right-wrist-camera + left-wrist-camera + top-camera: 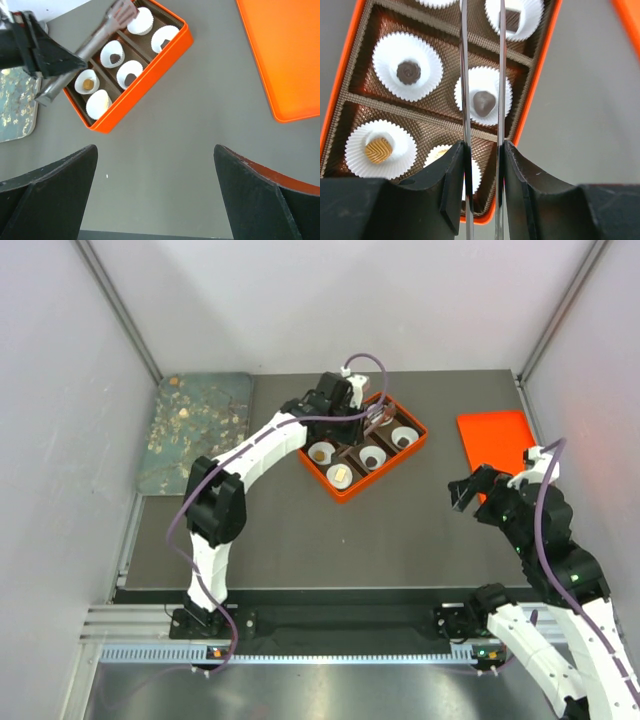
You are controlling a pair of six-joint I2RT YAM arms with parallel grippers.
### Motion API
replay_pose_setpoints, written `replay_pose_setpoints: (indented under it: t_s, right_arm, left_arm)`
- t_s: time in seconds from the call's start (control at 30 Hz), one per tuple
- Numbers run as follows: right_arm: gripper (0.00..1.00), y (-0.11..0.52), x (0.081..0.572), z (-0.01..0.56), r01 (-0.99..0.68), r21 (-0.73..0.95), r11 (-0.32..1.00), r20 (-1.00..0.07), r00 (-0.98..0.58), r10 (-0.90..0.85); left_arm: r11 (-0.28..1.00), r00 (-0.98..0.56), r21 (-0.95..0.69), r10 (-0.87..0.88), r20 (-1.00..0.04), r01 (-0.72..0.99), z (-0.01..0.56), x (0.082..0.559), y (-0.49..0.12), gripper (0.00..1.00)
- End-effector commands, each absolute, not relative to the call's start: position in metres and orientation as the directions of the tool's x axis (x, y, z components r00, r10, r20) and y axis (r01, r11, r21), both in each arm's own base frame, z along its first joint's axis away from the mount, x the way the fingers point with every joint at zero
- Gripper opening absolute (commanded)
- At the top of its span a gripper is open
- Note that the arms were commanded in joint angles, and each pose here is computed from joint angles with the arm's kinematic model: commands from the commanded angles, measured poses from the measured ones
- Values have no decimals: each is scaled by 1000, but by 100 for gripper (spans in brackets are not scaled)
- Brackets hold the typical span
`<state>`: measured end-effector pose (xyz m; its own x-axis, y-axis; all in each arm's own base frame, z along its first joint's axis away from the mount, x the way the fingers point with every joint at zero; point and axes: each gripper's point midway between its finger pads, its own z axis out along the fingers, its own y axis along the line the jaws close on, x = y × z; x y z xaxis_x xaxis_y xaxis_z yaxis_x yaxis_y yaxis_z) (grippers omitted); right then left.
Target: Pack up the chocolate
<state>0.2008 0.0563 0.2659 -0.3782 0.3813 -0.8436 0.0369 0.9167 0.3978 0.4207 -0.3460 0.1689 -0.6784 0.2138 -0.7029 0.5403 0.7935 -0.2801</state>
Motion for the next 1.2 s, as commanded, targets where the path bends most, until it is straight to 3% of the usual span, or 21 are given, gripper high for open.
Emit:
replay_pose_setpoints:
  t_s: [0.0,0.43,1.17]
  right_arm:
    - [100,58,207,279,24,398,917,-855,-354,380]
    - [100,57,211,280,35,383,923,-860,-352,371]
    - [100,58,217,284,37,387,921,-860,-346,375]
  left_arm:
    - [810,-603,-213,203,-772,546,187,443,-348,28]
    - [836,-607,-152,245,-756,527,148,462,-348,31]
    - [838,-593,-131,255,-764,529,141,477,-355,36]
